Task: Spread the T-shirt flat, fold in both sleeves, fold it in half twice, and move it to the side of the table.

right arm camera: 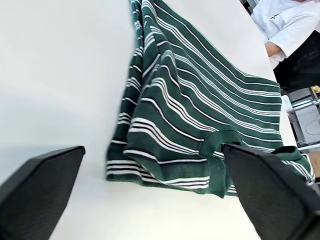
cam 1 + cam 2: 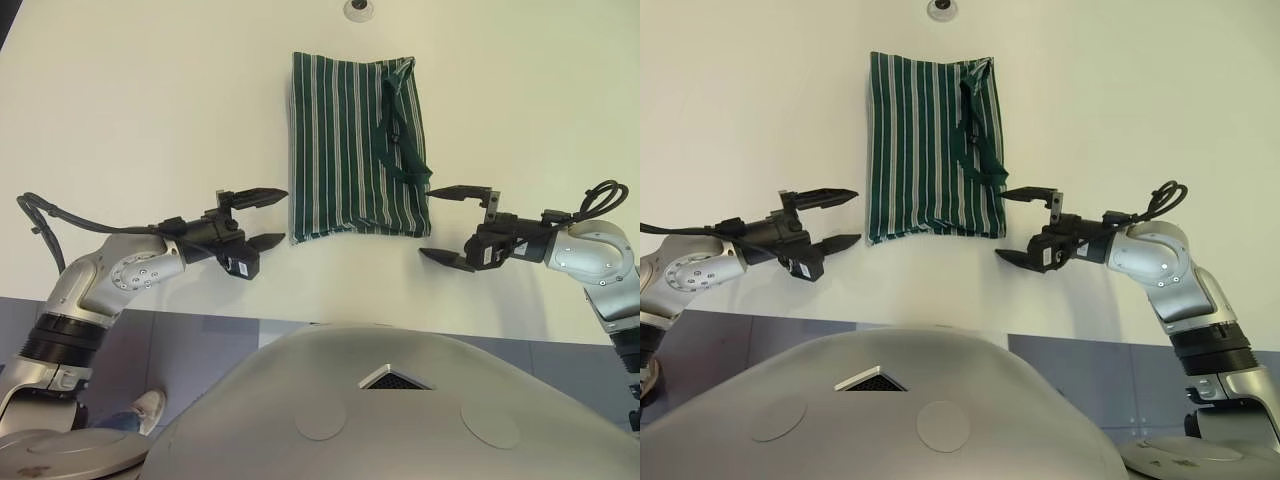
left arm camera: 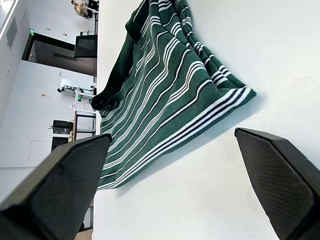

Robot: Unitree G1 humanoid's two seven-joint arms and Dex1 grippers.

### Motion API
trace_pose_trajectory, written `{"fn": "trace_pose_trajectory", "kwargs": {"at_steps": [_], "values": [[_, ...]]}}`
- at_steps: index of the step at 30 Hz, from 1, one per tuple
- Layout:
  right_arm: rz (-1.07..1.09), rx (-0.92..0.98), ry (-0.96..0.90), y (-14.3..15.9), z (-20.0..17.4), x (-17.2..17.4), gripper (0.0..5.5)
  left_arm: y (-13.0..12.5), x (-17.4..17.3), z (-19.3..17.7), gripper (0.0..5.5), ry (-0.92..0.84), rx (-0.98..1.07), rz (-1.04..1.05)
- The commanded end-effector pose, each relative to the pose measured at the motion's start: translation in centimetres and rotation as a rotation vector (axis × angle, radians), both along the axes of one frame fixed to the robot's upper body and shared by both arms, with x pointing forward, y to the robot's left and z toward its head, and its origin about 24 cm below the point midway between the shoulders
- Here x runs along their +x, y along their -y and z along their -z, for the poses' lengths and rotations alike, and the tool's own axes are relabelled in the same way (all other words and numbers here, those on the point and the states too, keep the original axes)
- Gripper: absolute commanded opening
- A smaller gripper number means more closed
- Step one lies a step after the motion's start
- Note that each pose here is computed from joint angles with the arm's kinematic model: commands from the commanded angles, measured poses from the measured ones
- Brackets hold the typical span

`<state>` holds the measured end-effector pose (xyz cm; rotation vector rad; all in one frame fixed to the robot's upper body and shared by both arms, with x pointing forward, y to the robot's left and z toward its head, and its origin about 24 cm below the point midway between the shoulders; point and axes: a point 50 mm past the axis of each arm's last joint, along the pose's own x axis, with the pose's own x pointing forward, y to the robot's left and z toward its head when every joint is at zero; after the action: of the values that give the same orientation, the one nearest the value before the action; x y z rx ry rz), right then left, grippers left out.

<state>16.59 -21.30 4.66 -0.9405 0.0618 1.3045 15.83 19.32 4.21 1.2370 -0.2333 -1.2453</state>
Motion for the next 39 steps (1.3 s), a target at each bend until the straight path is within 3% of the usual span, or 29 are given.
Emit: {"fn": "trace_pose_trajectory", "kwargs": {"at_steps": [1, 9, 16, 22, 32, 39], "values": [[0.032, -0.128, -0.059, 1.0, 1.9, -0.1, 4.42, -0.5, -1.2, 2.8, 4.59, -0.111, 0.15, -0.006], [-0.032, -0.095, -0.079, -0.5, 2.4, -0.8, 2.72, 1.6, -1.3, 3.4, 4.59, -0.106, 0.123, 0.051], [-0.043, -0.09, -0.094, -0.8, 2.6, -1.1, 1.29, 1.7, -1.4, 3.4, 4.59, -0.112, 0.12, 0.063], [-0.041, -0.079, -0.09, -1.0, 2.6, -1.0, 0.19, 1.7, -1.9, 3.4, 3.42, -0.133, 0.118, 0.101], [-0.026, -0.068, -0.076, -1.0, 2.4, -0.8, 0.15, 1.9, -2.5, 3.9, 1.27, -0.157, 0.136, 0.143], [-0.019, -0.069, -0.074, -0.8, 2.3, -0.8, 0.15, 1.8, -2.2, 3.9, 0.33, -0.148, 0.128, 0.138]]}}
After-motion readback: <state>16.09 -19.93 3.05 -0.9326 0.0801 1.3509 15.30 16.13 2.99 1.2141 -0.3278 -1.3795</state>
